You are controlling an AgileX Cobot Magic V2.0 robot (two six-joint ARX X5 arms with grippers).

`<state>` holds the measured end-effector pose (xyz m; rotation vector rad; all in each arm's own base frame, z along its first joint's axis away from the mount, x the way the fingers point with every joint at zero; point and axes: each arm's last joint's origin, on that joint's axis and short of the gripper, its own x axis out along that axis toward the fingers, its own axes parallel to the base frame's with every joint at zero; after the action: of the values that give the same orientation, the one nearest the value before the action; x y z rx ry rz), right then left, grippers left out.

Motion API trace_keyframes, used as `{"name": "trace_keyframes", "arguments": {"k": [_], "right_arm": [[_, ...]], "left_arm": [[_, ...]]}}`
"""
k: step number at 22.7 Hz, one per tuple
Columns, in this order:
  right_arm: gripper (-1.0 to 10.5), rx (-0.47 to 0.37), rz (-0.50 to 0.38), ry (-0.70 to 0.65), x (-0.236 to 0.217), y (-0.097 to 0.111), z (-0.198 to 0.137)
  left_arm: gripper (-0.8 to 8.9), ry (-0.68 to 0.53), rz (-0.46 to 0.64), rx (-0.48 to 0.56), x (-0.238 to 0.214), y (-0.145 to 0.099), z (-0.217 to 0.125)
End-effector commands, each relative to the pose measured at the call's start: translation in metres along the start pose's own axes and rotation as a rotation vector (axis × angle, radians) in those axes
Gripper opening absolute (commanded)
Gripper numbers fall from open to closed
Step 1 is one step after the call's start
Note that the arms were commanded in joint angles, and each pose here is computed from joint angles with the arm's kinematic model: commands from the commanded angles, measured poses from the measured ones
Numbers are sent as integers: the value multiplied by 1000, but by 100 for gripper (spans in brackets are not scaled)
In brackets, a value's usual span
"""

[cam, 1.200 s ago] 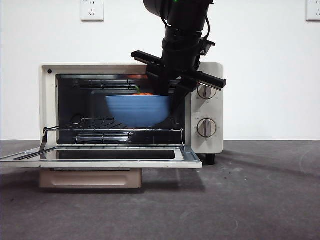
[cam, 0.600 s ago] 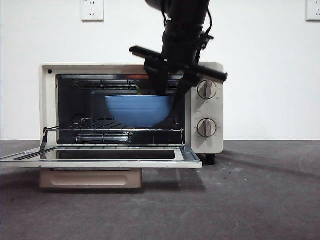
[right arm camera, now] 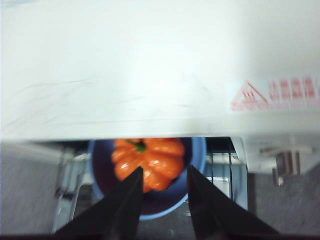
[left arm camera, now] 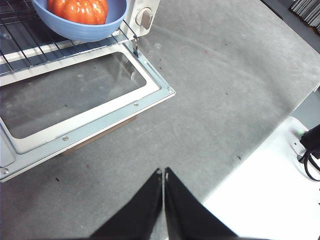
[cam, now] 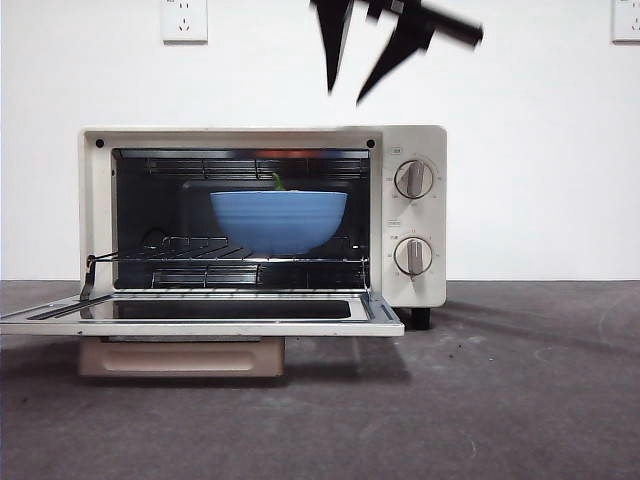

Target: Place pumpkin in the steamer

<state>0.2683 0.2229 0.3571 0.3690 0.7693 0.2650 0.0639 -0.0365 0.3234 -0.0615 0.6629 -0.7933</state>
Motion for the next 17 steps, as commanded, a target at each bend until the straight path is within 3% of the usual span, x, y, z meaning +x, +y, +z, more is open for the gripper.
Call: {"name": "trace_keyframes", "arguments": {"k": [1, 4, 6, 12, 17], "right_arm": [[144, -258, 100, -21, -30, 6, 7], [144, -387, 175, -42, -72, 1, 10], [144, -425, 187, -50, -89, -3, 10], [144, -530, 258, -71, -133, -19, 0], [144, -562, 360, -82, -153, -42, -24]], "left_arm": [[15, -11, -5, 25, -1, -1, 2], [15, -11, -4, 25, -1, -1, 2], [15, -11, -4, 25, -1, -1, 2], [15, -11, -5, 24, -1, -1, 2], [15, -11, -5, 25, -1, -1, 2]]}}
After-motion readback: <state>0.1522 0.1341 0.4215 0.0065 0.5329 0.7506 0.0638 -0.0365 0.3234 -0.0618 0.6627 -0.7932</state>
